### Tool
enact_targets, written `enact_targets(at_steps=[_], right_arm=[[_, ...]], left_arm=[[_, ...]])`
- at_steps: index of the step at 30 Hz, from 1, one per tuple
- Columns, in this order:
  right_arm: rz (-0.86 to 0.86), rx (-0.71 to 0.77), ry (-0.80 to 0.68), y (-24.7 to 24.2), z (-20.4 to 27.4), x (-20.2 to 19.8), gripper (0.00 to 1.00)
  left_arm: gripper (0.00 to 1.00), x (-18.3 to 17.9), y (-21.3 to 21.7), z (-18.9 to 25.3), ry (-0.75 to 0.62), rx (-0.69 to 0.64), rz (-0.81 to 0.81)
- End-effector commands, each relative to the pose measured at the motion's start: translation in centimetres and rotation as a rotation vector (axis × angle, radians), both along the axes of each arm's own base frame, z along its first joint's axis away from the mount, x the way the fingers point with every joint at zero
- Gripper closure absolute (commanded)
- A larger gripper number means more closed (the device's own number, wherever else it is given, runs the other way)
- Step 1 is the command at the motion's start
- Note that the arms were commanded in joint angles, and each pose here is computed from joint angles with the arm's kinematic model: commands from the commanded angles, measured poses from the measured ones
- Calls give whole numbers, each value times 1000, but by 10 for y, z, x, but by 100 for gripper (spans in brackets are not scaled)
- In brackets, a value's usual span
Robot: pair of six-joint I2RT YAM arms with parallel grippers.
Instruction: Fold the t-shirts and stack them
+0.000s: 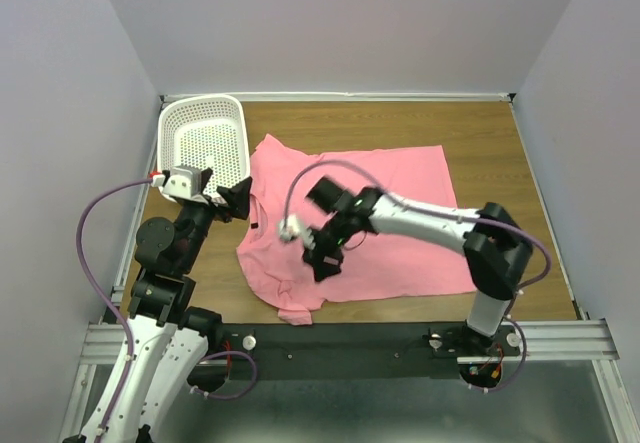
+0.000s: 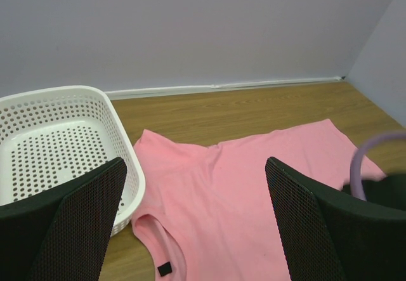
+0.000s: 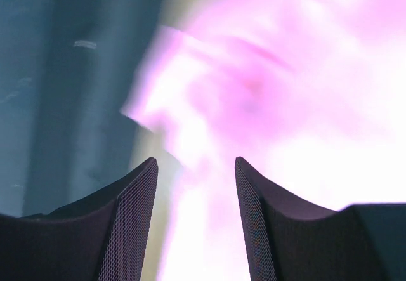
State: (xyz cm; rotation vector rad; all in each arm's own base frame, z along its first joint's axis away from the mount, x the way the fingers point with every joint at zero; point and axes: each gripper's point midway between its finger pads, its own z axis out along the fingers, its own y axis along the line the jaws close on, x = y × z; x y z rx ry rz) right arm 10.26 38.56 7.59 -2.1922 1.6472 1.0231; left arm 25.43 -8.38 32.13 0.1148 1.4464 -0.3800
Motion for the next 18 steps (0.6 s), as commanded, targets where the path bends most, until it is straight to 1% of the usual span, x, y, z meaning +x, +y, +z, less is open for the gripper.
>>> enact_targets(at_steps=[1,2,3,4,5,6,7,8,9,10,11,12,13,15,16,18], right_arm=[[-510,-2,60,-78,17,118,40],[-615,15,32,-95,21,143,40],[-721,-16,5,-120,15,164,40],[-878,-30,-2,-161,11,194,40],[-997,-55,-40,-192,4,208,40],[-1084,-65,-42,-216,1,220,39],[-1224,-73,-35,-264,-4,235,39],[-1300,-76,-31,-287,-6,242,39],[-1435,-85,-29,-332,-8,252,39],[-1483,-93,-22,-351,-11,252,39],[-1529,-101,-7,-366,-16,251,37],[-1556,-101,20,-377,-21,250,36],[-1601,-100,38,-395,-25,247,36],[-1620,-101,84,-402,-35,240,36],[-1630,-111,109,-406,-42,236,36],[-1629,-114,159,-405,-53,230,36]], left_arm=[[2,1,-3,-3,14,-26,-15],[2,2,-7,-5,27,-35,-35],[2,2,-9,-7,36,-40,-45],[2,3,-12,-9,46,-46,-55],[2,4,-14,-13,73,-79,-65],[2,4,-16,-17,92,-101,-68],[2,6,-18,-27,129,-124,-70],[2,5,-20,-33,158,-162,-76],[3,5,-25,-44,223,-230,-91],[3,4,-30,-59,281,-270,-103],[3,4,-34,-69,327,-301,-114],[3,0,-43,-76,378,-356,-154],[4,0,-47,-92,431,-373,-159],[4,-2,-48,-108,489,-392,-153],[7,-2,-48,-118,526,-414,-140],[7,-2,-49,-119,537,-423,-140]])
